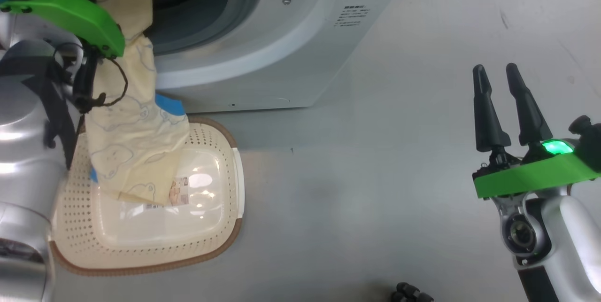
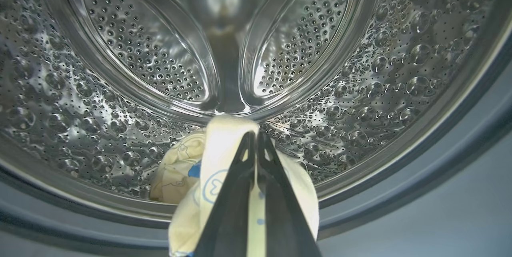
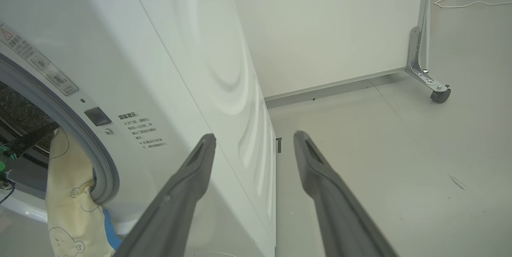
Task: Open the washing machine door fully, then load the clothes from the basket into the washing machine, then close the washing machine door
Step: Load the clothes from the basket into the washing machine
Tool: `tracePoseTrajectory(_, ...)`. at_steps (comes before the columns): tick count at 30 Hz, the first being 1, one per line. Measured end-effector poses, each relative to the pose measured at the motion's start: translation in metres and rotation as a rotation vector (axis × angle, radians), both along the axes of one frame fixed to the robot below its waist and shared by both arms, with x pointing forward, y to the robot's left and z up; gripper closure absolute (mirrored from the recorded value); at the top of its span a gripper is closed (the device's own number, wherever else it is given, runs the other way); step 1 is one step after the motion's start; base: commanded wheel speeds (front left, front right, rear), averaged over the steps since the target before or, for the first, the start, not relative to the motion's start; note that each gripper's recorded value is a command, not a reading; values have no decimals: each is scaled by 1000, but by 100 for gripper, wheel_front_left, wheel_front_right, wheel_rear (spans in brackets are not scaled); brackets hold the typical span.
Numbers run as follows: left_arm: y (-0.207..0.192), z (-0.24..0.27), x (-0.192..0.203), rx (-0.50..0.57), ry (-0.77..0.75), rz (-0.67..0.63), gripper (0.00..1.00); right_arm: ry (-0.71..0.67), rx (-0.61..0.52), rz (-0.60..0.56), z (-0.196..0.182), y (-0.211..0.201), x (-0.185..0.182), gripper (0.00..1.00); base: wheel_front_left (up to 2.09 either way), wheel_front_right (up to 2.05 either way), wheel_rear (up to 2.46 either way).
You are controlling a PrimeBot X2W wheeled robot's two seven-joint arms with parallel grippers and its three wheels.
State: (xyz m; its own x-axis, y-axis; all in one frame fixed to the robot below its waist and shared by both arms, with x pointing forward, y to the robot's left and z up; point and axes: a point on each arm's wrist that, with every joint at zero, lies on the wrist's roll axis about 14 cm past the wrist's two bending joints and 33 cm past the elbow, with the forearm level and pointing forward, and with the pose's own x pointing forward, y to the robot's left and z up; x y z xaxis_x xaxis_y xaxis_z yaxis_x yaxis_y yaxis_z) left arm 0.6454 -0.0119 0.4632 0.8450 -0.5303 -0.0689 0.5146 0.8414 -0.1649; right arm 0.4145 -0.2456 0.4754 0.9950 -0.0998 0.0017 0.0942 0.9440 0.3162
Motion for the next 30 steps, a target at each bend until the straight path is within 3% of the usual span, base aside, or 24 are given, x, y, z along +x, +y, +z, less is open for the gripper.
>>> tracePoseTrajectory(20,-13,-14,43,9,11,-6,100,64,-9,-18,-18,-4,-3,0,0,0,0)
tracePoseTrajectory(30,-15,47,67,-85,-208,13,100,73,-12,-16,-25,-3,6,0,0,0,0)
